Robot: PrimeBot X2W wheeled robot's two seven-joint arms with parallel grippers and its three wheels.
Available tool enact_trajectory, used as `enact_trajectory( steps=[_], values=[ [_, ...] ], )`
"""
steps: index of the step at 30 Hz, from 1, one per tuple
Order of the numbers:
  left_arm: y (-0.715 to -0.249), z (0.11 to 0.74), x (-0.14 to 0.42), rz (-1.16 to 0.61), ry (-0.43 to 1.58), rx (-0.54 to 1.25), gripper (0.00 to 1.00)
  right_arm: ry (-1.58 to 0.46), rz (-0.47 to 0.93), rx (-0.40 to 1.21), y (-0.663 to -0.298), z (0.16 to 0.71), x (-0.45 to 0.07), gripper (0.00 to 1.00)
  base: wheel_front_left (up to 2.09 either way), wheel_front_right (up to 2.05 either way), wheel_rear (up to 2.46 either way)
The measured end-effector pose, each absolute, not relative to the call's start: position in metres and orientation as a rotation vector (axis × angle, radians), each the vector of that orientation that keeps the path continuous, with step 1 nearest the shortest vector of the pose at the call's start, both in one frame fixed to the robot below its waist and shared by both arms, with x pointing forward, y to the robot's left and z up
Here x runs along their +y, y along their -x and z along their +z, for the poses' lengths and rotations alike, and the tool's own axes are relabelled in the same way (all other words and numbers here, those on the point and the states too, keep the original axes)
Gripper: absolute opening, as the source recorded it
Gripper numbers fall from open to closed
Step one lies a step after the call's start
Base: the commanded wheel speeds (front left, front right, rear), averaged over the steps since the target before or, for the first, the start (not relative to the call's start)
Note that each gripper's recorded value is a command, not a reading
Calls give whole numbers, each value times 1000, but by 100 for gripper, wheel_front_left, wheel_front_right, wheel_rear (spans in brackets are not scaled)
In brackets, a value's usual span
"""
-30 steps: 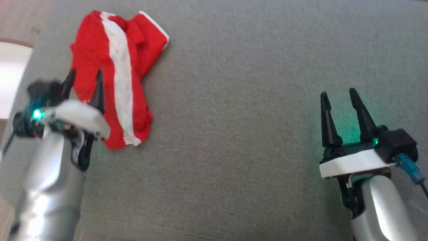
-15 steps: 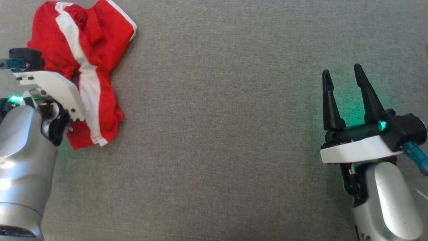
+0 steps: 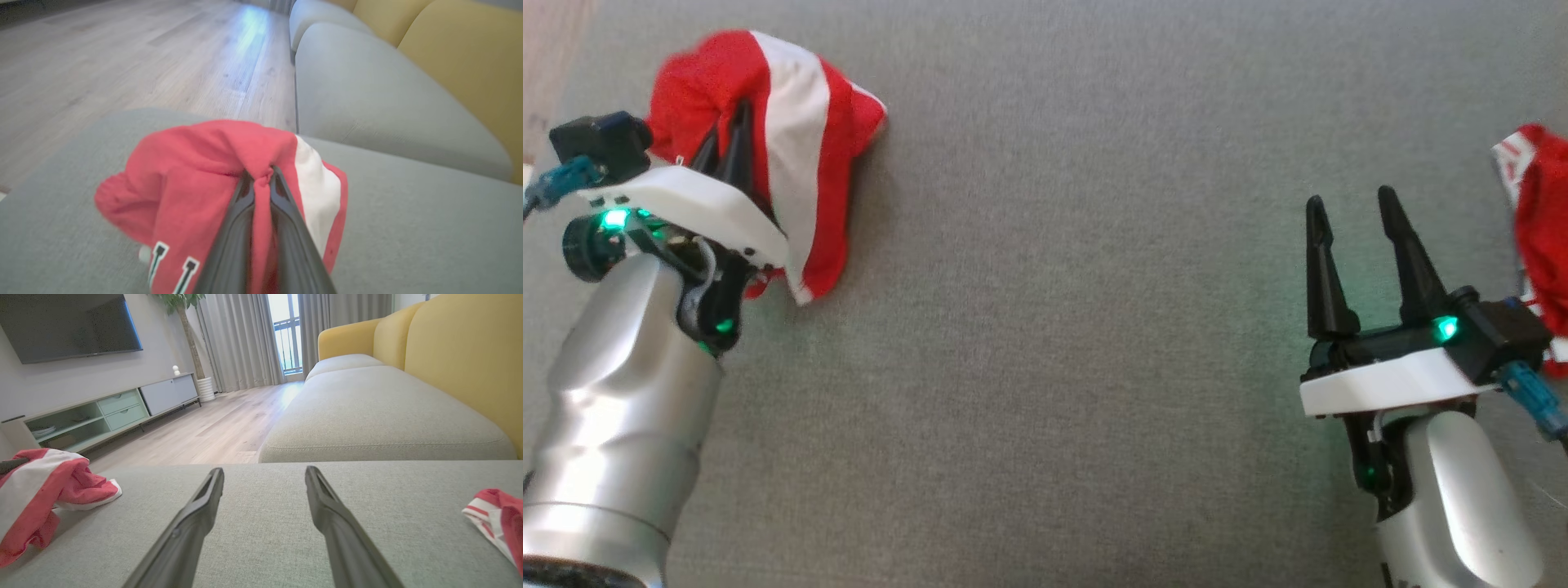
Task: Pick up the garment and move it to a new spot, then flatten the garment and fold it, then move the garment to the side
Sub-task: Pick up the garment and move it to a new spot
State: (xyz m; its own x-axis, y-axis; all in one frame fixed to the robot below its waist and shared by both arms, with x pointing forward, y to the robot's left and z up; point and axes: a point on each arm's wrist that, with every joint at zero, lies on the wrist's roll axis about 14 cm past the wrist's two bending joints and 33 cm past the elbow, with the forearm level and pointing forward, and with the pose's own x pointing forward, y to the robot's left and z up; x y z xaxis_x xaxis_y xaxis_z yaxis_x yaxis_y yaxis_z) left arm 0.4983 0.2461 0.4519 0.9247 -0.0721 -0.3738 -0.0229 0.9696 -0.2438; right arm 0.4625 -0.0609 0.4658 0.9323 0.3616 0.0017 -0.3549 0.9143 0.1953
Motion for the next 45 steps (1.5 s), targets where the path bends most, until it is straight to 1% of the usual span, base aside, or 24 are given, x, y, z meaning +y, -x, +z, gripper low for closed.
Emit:
enact_trajectory(
  steps=[5, 12, 13, 17, 21, 25, 28, 29, 30, 31, 34, 38, 42, 45],
  values=[
    [-502, 497, 215, -105, 293, 210, 0, -214, 354, -8, -453, 485, -67, 100, 0, 0, 0],
    [-508, 548, 120, -319, 390, 46, 0, -228, 270, -25, -436, 491, -99, 100, 0, 0, 0],
    [-508, 548, 120, -319, 390, 46, 0, -228, 270, -25, -436, 491, -99, 100, 0, 0, 0],
    [-505, 575, 59, -451, 447, -6, 0, -223, 225, -37, -429, 494, -116, 100, 0, 0, 0],
    [-503, 602, 8, -539, 524, -69, 0, -224, 167, -34, -422, 493, -137, 100, 0, 0, 0],
    [-500, 614, -19, -574, 572, -124, 0, -227, 127, -20, -416, 488, -151, 100, 0, 0, 0],
    [-499, 610, -33, -588, 591, -125, 0, -229, 101, -12, -414, 484, -159, 100, 0, 0, 0],
    [-498, 604, -37, -590, 588, -112, 7, -228, 94, -9, -414, 483, -162, 100, 0, 0, 0],
    [-496, 596, -41, -590, 580, -89, 80, -228, 90, -7, -414, 482, -163, 100, 0, 0, 0],
    [-494, 586, -43, -588, 573, -65, 100, -229, 87, -6, -414, 481, -164, 100, 0, 0, 0],
    [-482, 550, -45, -575, 539, 22, 100, -231, 92, -1, -416, 479, -162, 100, 0, 0, 0],
    [-474, 517, -26, -504, 511, 90, 100, -236, 119, 1, -420, 479, -152, 100, 0, 0, 0],
    [-476, 516, 8, -424, 469, 54, 100, -238, 154, -3, -423, 481, -140, 100, 0, 0, 0],
    [-476, 524, 44, -372, 392, -7, 100, -236, 181, -6, -425, 483, -130, 100, 0, 0, 0]
  ],
)
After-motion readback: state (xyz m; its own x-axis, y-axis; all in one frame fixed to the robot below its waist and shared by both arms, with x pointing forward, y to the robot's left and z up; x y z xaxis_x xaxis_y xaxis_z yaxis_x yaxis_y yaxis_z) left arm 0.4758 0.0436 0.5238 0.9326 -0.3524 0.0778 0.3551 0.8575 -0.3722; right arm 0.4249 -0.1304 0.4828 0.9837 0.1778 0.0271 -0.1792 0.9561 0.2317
